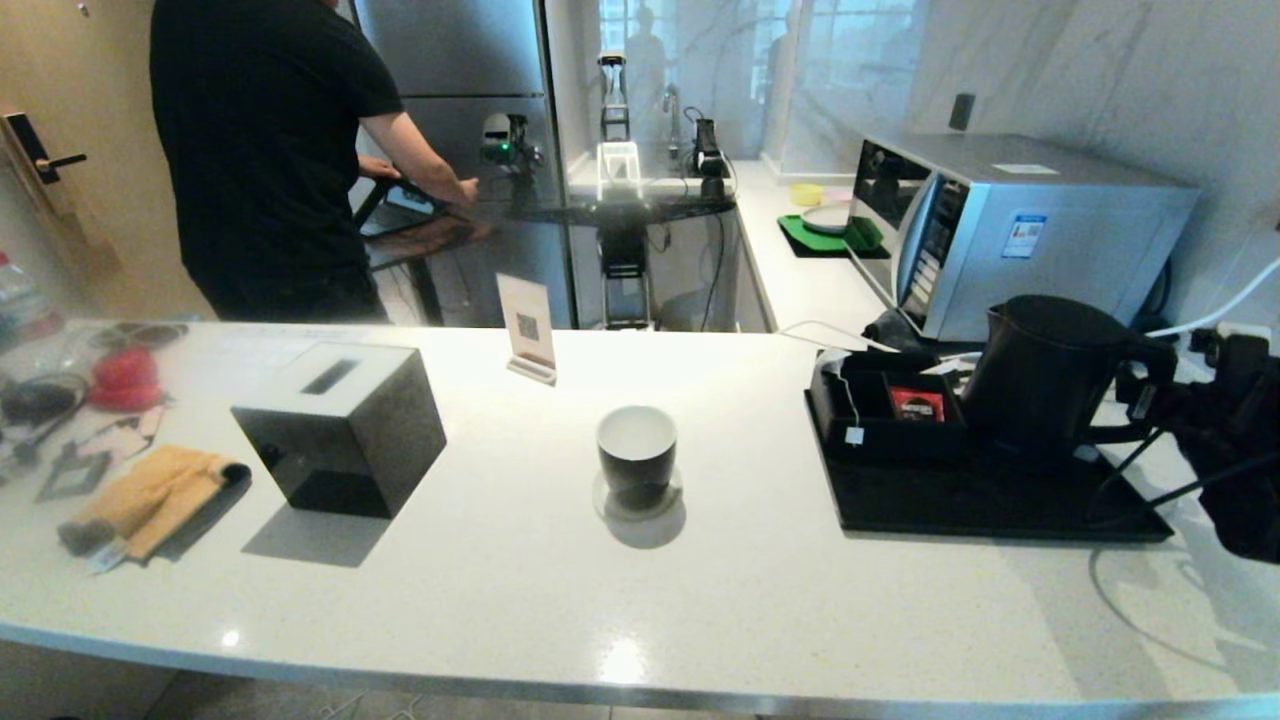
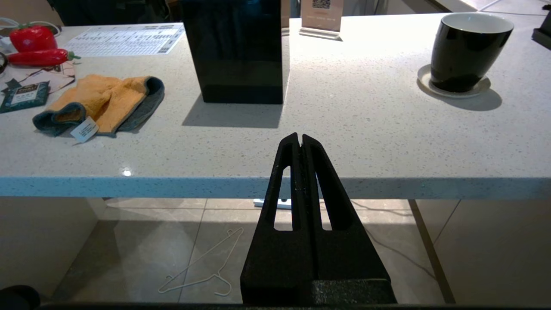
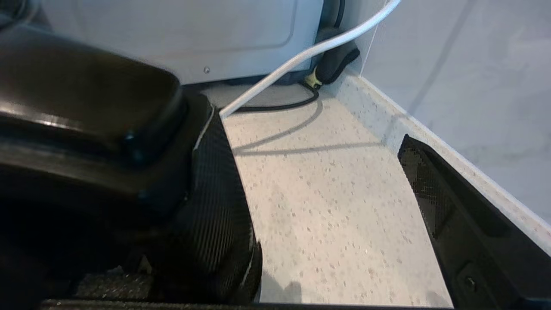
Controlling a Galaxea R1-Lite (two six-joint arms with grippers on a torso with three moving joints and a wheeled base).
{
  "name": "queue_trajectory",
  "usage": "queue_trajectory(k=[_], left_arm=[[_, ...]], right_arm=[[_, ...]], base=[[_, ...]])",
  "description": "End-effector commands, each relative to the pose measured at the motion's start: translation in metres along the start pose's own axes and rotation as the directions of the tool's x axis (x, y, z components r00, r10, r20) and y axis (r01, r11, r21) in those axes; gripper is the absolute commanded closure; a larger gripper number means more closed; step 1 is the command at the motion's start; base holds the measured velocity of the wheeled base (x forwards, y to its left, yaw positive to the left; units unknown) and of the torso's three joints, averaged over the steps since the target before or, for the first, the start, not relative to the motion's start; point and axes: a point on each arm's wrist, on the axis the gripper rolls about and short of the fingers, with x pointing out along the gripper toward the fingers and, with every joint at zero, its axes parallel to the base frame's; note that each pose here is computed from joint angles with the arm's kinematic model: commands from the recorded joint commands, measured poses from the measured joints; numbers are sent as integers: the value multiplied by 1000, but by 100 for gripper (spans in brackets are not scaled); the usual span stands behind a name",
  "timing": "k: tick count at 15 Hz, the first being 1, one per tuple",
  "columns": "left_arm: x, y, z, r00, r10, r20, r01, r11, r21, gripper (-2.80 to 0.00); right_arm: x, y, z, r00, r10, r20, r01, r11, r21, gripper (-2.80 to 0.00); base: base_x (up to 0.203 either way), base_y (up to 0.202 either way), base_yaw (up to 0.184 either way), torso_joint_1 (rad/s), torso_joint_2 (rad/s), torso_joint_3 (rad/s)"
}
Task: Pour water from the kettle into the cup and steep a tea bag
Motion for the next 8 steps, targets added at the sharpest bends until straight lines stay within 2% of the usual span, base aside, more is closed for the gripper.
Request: queue_trajectory(k=[1, 7, 8], left_arm=[[0, 0, 0, 1000, 0, 1, 0, 1000, 0, 0], [0, 0, 0, 1000, 0, 1, 0, 1000, 0, 0], [0, 0, 0, 1000, 0, 1, 0, 1000, 0, 0]], right_arm=[[4, 0, 3, 1000, -3, 23, 3, 1000, 1, -280], [5, 1, 3, 1000, -2, 26, 2, 1000, -3, -280], [5, 1, 3, 1000, -2, 26, 2, 1000, -4, 0]], base=[[0, 0, 0, 0, 0, 0], [0, 0, 0, 0, 0, 0], [0, 0, 0, 0, 0, 0]])
